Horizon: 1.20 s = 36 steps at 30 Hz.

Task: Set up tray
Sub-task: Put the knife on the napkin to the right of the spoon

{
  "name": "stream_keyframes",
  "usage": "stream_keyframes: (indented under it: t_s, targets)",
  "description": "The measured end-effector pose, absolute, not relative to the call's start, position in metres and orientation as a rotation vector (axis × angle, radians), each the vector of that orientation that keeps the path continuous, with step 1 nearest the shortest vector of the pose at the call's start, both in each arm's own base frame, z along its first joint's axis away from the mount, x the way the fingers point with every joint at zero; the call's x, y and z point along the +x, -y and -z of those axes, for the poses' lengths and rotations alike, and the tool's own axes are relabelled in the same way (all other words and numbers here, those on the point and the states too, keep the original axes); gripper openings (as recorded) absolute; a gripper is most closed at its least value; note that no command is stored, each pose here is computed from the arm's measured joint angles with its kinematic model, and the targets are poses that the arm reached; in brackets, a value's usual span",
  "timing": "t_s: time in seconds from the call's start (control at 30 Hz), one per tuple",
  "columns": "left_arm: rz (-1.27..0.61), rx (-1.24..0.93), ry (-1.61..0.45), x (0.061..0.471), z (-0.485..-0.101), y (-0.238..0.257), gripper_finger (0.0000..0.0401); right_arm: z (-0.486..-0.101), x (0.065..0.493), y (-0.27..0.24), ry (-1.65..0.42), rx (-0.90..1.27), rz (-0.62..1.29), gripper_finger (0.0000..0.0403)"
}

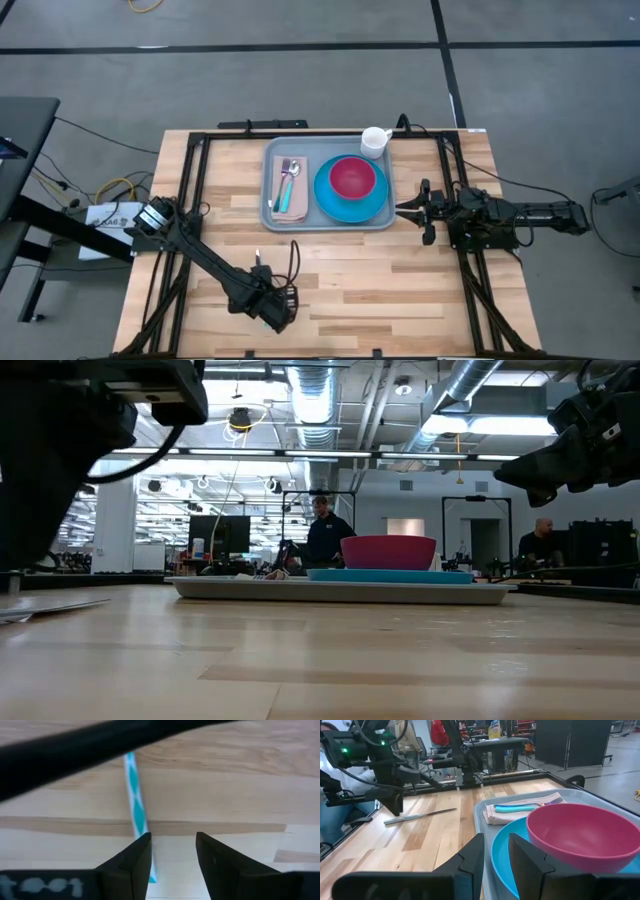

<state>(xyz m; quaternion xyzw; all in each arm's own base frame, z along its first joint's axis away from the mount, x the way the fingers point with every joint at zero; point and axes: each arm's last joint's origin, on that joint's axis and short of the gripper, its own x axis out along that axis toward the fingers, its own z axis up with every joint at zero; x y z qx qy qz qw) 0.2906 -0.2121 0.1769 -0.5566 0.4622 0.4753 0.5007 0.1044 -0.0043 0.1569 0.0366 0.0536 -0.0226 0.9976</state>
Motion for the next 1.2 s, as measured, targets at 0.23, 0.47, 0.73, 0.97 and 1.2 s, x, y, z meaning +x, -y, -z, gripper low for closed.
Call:
stream_keyframes:
  t_s: [0.23, 0.47, 0.73, 0.97, 1.2]
  targets:
    - [-1.222, -1.367, -1.187, 0.287, -0.180, 0.212, 0.0127, -0.157, 0.104, 0.004, -0.107, 0.073, 0.045, 0.0082]
    - [-1.244, -1.353, -1.186, 0.286, -0.179, 0.212, 0.0113, -0.157, 0.104, 0.004, -0.107, 0.073, 0.045, 0.0082]
    - [-1.250, -1.315, -1.206, 0.289, -0.166, 0.214, 0.0110, -0.157, 0.104, 0.004, -0.107, 0.073, 0.045, 0.0082]
    - [-1.264, -1.311, -1.236, 0.289, -0.158, 0.217, 0.0110, -0.157, 0.104, 0.004, -0.107, 0.073, 0.045, 0.0082]
    - [-1.278, -1.306, -1.290, 0.293, -0.142, 0.221, 0.0110, -0.157, 0.104, 0.004, -0.106, 0.073, 0.045, 0.0082]
